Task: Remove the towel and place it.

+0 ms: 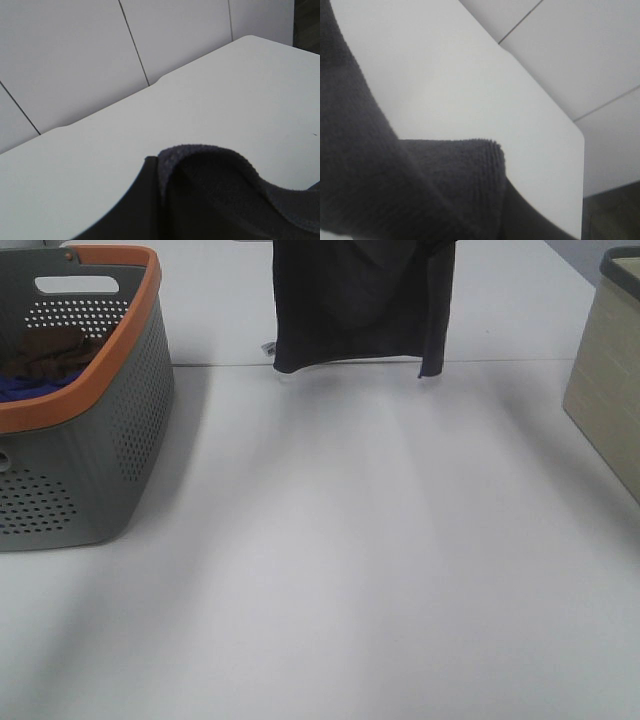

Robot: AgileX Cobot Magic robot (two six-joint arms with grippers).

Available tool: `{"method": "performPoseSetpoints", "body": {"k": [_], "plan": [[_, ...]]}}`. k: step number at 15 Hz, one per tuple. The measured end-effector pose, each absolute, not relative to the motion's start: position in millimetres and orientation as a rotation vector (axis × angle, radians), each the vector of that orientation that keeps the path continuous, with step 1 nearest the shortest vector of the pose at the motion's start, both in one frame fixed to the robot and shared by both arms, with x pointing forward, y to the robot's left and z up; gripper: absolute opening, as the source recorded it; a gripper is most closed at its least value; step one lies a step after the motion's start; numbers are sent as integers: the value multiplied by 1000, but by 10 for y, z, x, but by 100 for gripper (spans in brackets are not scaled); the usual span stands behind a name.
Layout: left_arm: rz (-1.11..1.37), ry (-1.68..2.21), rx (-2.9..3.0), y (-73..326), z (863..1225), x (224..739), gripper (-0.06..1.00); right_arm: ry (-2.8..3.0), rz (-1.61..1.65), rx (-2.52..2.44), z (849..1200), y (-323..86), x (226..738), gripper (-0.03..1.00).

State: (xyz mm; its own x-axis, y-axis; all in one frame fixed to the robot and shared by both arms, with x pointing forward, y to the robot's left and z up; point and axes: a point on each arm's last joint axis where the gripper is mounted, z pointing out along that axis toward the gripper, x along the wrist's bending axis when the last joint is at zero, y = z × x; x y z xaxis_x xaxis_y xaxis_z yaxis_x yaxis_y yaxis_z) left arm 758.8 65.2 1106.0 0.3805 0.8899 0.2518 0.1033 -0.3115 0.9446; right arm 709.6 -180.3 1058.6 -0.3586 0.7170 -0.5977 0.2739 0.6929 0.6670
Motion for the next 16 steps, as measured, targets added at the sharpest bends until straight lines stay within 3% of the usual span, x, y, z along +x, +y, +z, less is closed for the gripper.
{"method": "performPoseSetpoints", "body": {"k": [3,8,16], "plan": [[1074,872,1684,721,10716,7793,0,1875,666,622,10329,-1841,7437,0],[1005,952,1826,658,10534,7740,0,1927,623,828,9934,-2084,7552,0],[487,1245,2216,561,10127,7379,0,2554,388,1586,9445,-1889,6937,0]]}}
